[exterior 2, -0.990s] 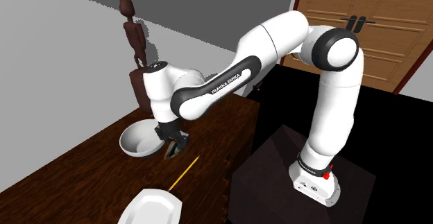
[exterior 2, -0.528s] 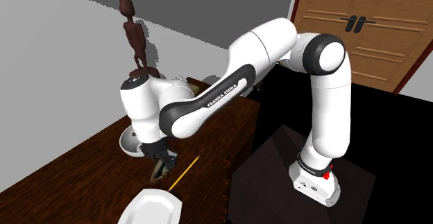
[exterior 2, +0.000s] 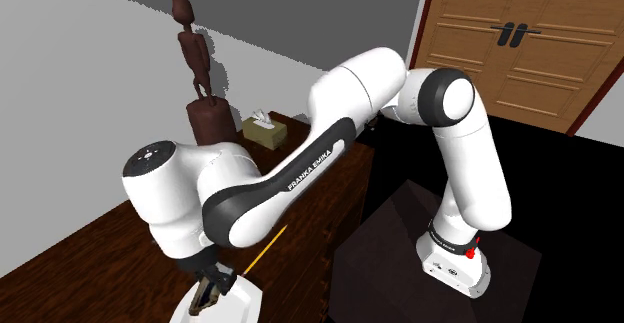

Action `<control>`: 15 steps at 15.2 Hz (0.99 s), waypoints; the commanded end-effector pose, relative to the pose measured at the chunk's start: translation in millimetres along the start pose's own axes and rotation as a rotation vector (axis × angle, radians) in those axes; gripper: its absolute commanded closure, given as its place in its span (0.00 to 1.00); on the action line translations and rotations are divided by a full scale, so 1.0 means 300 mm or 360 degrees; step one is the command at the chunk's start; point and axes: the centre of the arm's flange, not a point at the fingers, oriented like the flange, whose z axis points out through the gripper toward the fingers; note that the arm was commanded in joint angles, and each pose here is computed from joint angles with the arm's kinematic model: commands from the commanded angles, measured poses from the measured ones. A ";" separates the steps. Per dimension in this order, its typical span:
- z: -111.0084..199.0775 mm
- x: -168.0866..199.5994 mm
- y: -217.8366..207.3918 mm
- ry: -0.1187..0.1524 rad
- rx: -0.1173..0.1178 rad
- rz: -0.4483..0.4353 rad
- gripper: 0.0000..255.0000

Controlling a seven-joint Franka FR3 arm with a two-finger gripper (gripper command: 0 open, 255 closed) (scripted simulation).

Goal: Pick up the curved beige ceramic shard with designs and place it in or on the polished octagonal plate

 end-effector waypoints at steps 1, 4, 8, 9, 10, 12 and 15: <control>0.020 -0.057 0.008 0.0002 0.0000 0.0003 1.00; 0.073 -0.055 0.005 0.0002 0.0000 0.0003 1.00; 0.143 -0.053 0.002 0.0002 0.0000 0.0003 1.00; 0.161 -0.053 0.001 0.0002 0.0000 0.0003 1.00; 0.178 -0.052 0.000 0.0002 0.0000 0.0003 1.00; 0.213 -0.051 -0.001 0.0002 0.0000 0.0003 1.00; 0.255 -0.050 -0.003 0.0002 0.0000 0.0003 1.00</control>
